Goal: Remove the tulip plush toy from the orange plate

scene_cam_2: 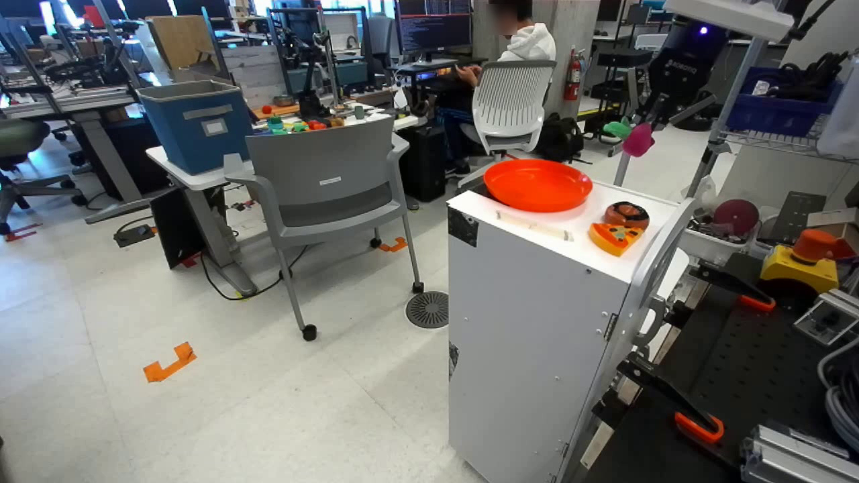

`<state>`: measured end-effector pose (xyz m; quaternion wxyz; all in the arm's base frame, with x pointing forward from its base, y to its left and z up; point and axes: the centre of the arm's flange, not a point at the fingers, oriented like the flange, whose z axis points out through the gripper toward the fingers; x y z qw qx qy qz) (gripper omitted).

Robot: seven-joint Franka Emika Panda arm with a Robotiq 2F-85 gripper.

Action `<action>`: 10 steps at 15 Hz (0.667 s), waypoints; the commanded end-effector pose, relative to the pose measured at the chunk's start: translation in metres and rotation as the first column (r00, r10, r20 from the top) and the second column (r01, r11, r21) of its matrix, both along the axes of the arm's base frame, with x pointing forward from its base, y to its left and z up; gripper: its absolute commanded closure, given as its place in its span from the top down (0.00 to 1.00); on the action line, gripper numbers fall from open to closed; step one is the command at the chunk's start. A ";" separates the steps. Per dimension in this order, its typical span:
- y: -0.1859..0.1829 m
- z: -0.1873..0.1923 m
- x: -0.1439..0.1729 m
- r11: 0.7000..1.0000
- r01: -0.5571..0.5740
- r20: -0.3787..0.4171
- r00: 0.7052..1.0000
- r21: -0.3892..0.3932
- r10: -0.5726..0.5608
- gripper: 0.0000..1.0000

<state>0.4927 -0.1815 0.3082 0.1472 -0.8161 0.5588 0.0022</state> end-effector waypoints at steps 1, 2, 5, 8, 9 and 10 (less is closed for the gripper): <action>0.002 0.014 -0.014 0.999 0.030 -0.013 0.999 0.018 -0.029 0.03; 0.002 0.014 -0.014 0.999 0.034 -0.013 0.999 0.020 -0.033 0.03; 0.001 0.016 -0.014 0.999 0.040 -0.017 0.999 0.026 -0.040 0.03; 0.000 0.015 -0.016 0.998 0.050 -0.021 0.999 0.032 -0.049 0.03; 0.000 0.015 -0.016 0.998 0.052 -0.022 0.998 0.033 -0.051 0.03; -0.001 0.015 -0.016 0.998 0.054 -0.023 0.998 0.034 -0.053 0.03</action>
